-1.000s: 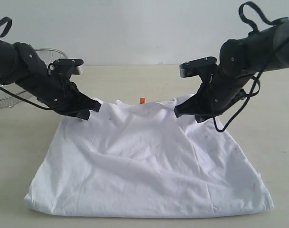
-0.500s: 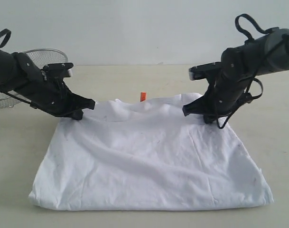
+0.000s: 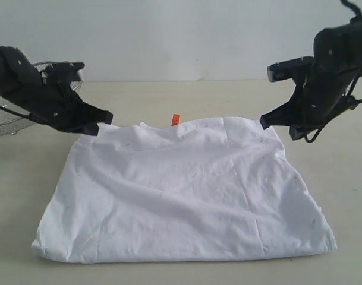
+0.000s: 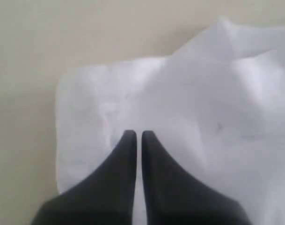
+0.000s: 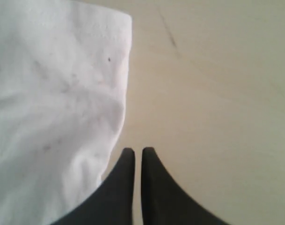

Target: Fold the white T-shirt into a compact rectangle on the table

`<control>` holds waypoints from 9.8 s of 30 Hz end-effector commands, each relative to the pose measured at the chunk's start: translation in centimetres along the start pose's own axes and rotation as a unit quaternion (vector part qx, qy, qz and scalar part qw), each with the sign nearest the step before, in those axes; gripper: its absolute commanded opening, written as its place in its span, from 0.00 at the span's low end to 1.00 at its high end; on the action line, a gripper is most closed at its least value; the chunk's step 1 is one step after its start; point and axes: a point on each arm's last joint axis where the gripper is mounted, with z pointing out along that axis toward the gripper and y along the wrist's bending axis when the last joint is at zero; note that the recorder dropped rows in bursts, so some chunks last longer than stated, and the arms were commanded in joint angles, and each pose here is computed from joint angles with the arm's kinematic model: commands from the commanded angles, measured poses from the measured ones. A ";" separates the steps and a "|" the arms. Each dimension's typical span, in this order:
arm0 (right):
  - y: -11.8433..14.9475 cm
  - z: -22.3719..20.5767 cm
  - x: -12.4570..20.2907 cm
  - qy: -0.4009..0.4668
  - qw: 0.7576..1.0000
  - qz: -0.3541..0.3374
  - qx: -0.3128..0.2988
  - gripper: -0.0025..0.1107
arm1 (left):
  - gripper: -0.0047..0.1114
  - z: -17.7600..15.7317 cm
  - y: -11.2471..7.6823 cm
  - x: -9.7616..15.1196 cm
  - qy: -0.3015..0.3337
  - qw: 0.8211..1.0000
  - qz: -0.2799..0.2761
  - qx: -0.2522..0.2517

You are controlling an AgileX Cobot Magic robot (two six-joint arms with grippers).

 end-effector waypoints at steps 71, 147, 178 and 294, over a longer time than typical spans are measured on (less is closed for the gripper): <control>-3.8 -1.7 6.6 0.059 0.938 0.073 -0.335 0.02 | 0.08 -0.2 -9.1 13.5 0.140 0.985 -0.006 0.100; 25.4 -9.3 5.2 -0.008 0.899 -0.140 -0.415 0.63 | 0.08 -23.6 -8.4 11.5 -0.078 0.996 0.032 0.000; 13.7 -5.3 8.3 0.125 0.968 -0.144 -0.165 0.02 | 0.08 -0.3 -10.1 8.8 0.070 0.988 0.056 0.125; 5.2 8.1 -5.0 -0.028 0.994 -0.043 -0.096 0.02 | 0.08 -14.1 -10.8 14.0 0.012 0.987 0.071 0.146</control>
